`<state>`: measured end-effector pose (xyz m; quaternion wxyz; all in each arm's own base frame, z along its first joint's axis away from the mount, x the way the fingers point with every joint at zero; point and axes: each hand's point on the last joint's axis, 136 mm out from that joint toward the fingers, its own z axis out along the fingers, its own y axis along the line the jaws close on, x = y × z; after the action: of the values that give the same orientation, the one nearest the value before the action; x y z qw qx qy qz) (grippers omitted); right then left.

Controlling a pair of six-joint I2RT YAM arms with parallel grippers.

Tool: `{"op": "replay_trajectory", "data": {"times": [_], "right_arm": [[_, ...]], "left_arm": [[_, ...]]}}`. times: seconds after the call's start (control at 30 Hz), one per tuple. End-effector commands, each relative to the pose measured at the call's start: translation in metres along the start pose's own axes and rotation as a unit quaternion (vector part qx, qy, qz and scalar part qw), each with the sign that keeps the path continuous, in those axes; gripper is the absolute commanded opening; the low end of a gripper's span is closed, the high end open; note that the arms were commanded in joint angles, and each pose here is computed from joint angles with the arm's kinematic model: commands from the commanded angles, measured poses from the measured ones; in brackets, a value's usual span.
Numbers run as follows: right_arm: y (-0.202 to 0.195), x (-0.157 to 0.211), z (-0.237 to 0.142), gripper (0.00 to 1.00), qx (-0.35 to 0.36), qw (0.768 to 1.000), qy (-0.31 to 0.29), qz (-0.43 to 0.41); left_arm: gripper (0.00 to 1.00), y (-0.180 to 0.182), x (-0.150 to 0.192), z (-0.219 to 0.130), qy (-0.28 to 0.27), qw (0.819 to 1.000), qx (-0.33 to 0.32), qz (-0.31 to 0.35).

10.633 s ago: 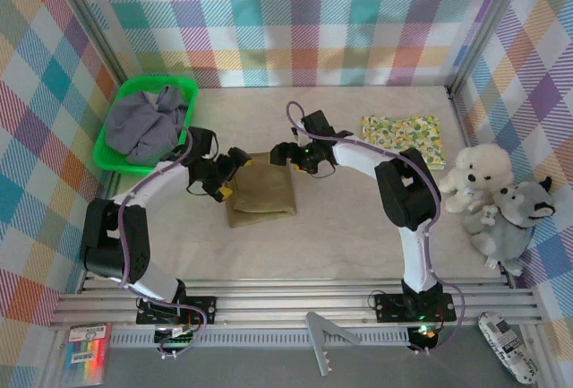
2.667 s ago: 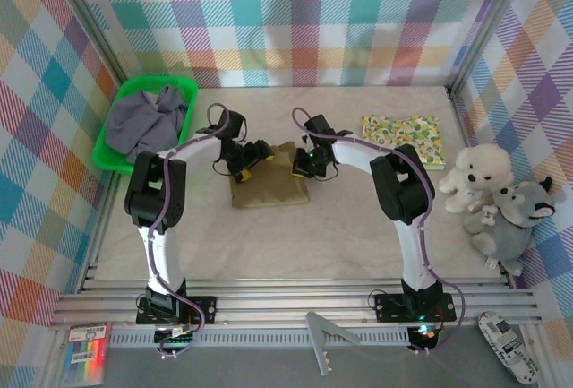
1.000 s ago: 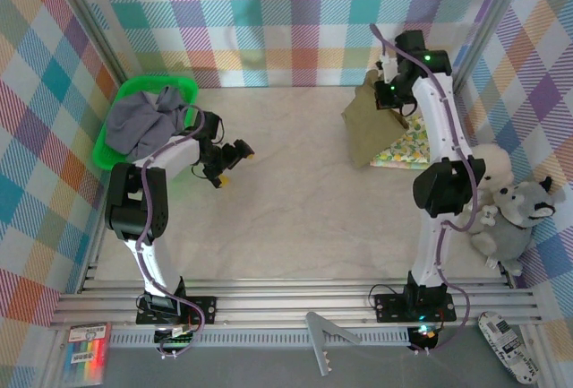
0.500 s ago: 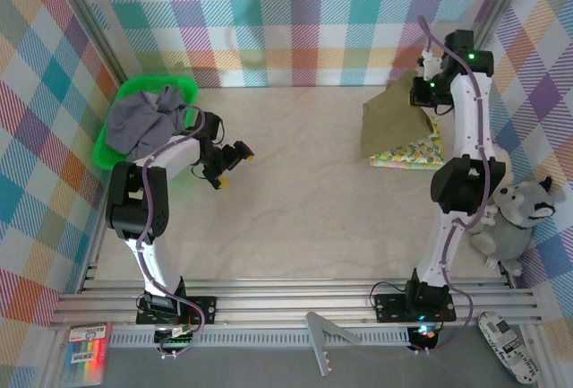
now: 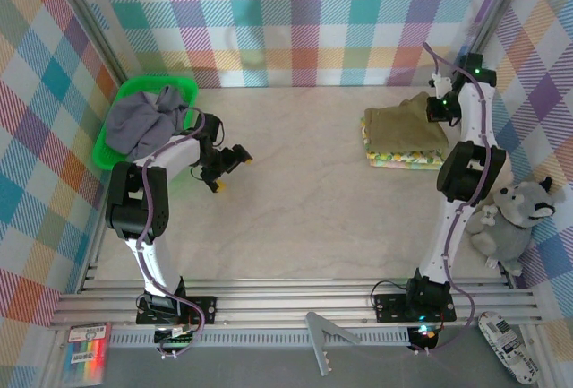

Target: Fold and stack the skirts

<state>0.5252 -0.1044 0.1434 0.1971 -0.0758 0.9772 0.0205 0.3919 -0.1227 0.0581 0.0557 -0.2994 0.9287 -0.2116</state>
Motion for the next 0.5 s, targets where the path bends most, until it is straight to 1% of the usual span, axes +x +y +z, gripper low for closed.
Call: {"op": "replay_trajectory", "data": {"times": [0.0, 0.1, 0.13, 0.2, 0.23, 0.27, 0.3, 0.4, 0.47], "right_arm": [[-0.005, -0.004, -0.001, 0.00, 0.020, 0.999, -0.006, -0.026], [-0.009, 0.004, -0.006, 0.00, 0.036, 0.999, 0.012, -0.016], [-0.010, 0.008, -0.010, 0.04, 0.043, 0.999, 0.020, -0.011], [-0.018, 0.014, -0.020, 0.30, 0.072, 0.997, 0.034, 0.002], [-0.023, 0.015, -0.027, 0.49, 0.089, 0.995, 0.034, 0.012], [-0.026, 0.014, -0.035, 0.82, 0.103, 0.994, 0.028, 0.022], [-0.027, 0.011, -0.044, 1.00, 0.113, 0.993, 0.017, 0.033], [-0.030, -0.002, -0.085, 0.99, 0.156, 0.984, -0.043, 0.076], [-0.013, -0.014, -0.115, 0.99, 0.156, 0.977, -0.113, 0.091]], "left_arm": [[1.00, -0.001, -0.006, -0.016, -0.014, 1.000, -0.006, 0.004], [1.00, -0.001, -0.006, -0.020, -0.017, 1.000, -0.010, 0.007], [1.00, -0.001, -0.007, -0.022, -0.018, 1.000, -0.010, 0.008], [1.00, -0.005, -0.010, -0.031, -0.026, 1.000, -0.006, 0.013], [1.00, -0.007, -0.013, -0.039, -0.035, 0.999, -0.003, 0.016], [1.00, -0.009, -0.016, -0.048, -0.047, 0.999, -0.001, 0.021], [1.00, -0.010, -0.021, -0.056, -0.059, 0.998, -0.003, 0.024], [1.00, -0.007, -0.040, -0.088, -0.113, 0.993, -0.023, 0.037], [1.00, 0.000, -0.057, -0.114, -0.159, 0.985, -0.051, 0.047]]}}
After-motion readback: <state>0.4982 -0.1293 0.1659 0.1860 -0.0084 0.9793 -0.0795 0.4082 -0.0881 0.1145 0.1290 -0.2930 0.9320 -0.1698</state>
